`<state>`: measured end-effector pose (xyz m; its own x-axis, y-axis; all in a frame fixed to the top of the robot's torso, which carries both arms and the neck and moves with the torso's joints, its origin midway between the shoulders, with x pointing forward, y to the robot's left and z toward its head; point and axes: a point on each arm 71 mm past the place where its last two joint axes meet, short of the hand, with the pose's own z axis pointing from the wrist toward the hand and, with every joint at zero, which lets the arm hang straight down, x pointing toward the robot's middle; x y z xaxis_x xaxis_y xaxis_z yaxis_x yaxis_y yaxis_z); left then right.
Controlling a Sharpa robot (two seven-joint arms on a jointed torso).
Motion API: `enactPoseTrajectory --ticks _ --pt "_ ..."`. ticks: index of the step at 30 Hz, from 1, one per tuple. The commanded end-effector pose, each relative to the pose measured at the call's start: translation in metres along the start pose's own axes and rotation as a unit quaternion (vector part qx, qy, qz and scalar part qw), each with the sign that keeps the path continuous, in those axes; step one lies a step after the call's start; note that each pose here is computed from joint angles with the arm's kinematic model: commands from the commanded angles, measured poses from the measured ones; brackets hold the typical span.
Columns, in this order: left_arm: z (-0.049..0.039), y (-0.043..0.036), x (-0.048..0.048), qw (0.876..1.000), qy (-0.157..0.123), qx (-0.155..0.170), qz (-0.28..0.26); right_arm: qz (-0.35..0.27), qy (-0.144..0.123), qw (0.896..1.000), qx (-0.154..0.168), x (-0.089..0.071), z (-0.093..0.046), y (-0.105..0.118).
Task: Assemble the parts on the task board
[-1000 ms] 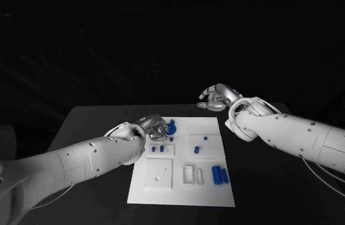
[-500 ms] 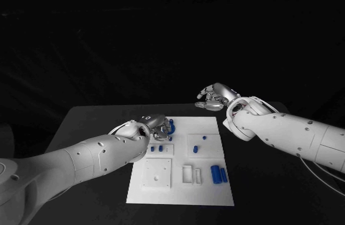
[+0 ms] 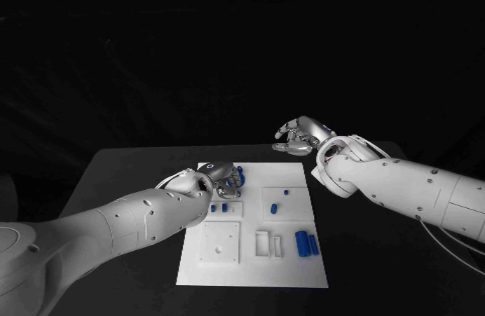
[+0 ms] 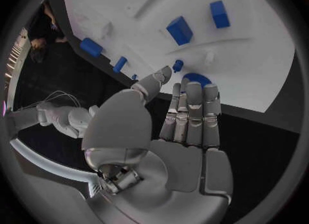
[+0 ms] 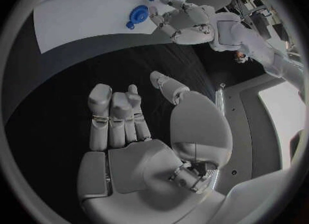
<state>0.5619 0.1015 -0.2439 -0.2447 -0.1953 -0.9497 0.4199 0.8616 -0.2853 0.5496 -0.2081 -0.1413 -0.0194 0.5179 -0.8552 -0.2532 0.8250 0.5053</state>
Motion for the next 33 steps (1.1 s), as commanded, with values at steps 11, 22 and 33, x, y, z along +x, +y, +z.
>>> enactPoseTrajectory --ticks 11,22,33 --pt "0.0016 0.0006 0.0118 1.000 0.019 0.002 0.010 -0.001 0.006 1.000 -0.007 0.001 -0.001 0.002" --pt "0.0021 0.0023 0.0157 1.000 0.025 0.000 0.010 0.000 0.007 1.000 -0.010 0.002 -0.002 0.005" --pt "0.0031 0.0001 0.0151 1.000 0.018 0.002 0.006 0.000 0.007 1.000 -0.011 0.002 -0.001 0.006"
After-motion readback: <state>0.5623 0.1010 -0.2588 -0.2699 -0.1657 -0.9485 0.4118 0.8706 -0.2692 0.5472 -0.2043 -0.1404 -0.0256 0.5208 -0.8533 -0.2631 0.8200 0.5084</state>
